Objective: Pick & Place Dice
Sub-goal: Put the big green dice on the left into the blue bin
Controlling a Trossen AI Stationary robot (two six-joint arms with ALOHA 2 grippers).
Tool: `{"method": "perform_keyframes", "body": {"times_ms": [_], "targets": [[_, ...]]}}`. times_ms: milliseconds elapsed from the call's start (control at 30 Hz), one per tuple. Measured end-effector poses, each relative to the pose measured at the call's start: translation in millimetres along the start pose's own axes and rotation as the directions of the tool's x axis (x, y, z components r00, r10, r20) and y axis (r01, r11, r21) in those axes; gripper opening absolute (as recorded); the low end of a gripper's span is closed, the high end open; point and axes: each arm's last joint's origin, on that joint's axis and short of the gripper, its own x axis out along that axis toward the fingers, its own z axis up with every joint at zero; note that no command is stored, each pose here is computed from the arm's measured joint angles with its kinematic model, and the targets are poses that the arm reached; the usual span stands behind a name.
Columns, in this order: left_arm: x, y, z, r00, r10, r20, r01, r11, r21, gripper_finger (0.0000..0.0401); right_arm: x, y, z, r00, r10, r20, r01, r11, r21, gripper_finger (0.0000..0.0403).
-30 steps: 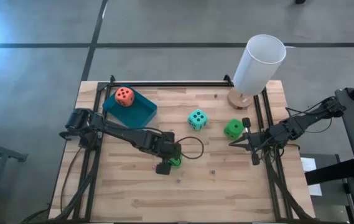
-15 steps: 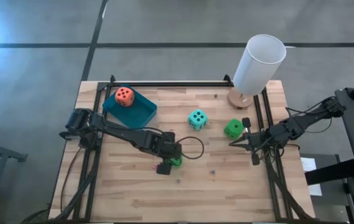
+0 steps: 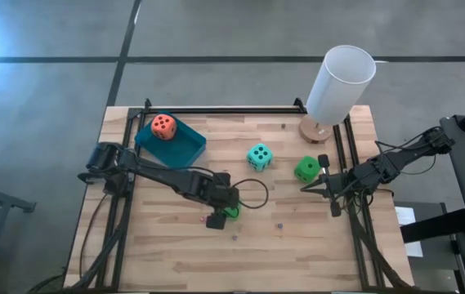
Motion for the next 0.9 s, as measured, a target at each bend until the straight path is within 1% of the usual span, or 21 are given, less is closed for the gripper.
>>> {"method": "perform_keyframes", "body": {"times_ms": [200,300,500,633,900], "targets": [[-13.3,0.9,0.9,1.000,-0.005,0.028,0.006,1.000,-0.010,0.0322,-0.1,0.0,0.0,1.000,0.000,0.000,0.000,1.000,0.000,0.0008],[-13.9,0.9,0.8,1.000,-0.005,0.029,0.006,0.999,-0.035,0.0315,0.0,0.0,0.0,1.000,0.000,0.000,0.000,1.000,0.000,0.0008],[-13.7,0.7,2.4,0.999,-0.012,0.045,0.013,0.999,-0.037,0.0311,0.0,0.0,0.0,1.000,0.000,0.000,0.000,1.000,0.000,0.0008],[-12.8,-0.8,4.2,0.996,-0.055,0.071,0.058,0.998,-0.037,0.0323,0.0,0.0,0.0,1.000,0.000,0.000,0.000,1.000,0.000,0.0008],[-9.2,-0.8,-0.6,0.997,-0.056,0.049,0.058,0.998,-0.035,0.0362,0.0,0.0,0.0,1.000,0.000,0.000,0.000,1.000,0.000,0.0008]]}}
